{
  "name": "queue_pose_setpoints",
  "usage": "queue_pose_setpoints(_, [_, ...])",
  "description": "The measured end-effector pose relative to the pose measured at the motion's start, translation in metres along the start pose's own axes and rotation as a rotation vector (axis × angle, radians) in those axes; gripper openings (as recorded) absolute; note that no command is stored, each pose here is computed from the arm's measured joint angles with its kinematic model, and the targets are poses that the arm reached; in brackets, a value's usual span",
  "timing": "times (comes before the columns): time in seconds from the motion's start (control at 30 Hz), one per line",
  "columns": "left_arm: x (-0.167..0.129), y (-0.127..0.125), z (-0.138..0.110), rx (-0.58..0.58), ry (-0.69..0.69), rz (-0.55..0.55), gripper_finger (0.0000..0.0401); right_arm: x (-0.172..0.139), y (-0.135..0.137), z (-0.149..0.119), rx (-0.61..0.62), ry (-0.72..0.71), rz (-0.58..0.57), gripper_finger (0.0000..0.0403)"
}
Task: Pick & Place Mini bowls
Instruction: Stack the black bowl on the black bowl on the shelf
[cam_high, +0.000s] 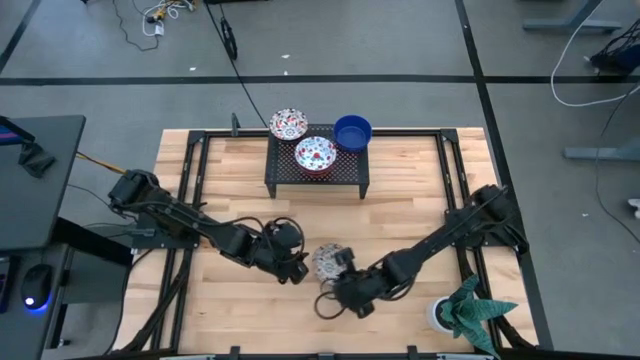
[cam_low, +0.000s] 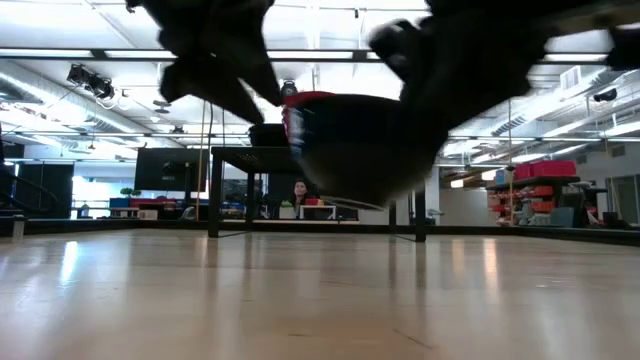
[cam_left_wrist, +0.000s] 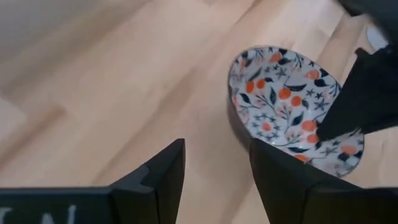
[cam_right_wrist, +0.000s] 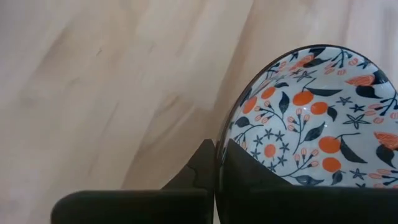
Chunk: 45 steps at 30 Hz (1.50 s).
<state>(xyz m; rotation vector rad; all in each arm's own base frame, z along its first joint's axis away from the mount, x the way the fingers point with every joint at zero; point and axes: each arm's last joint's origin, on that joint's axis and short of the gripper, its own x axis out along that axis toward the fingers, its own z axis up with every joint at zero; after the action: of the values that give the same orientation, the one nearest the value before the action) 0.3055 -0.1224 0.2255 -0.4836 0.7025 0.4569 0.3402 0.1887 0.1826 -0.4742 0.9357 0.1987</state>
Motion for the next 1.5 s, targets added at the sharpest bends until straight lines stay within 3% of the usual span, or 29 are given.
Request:
queue_pose_setpoints(0.2, [0.001, 0.001, -0.001, -0.107, 0.072, -0.02, 0.0209, 0.019, -0.012, 0.022, -0.085, 0.014, -0.074, 0.0009])
queue_pose_setpoints(0.43, [0.001, 0.002, -0.002, -0.171, 0.07, -0.003, 0.0224, 0.027, -0.028, 0.022, -0.072, 0.044, -0.101, 0.001])
queue_pose_setpoints(0.67, [0.006, 0.008, -0.008, -0.184, 0.078, 0.079, 0.0174, 0.027, -0.029, 0.023, -0.085, 0.038, -0.11, 0.001])
queue_pose_setpoints(1.13, [0.012, 0.011, -0.003, -0.173, 0.064, 0.097, 0.0069, 0.028, -0.029, 0.025, -0.069, 0.006, -0.116, 0.001])
queue_pose_setpoints(1.5, [0.018, 0.016, 0.001, -0.136, 0.111, 0.092, 0.004, 0.028, -0.029, 0.028, -0.063, -0.019, -0.117, 0.0011])
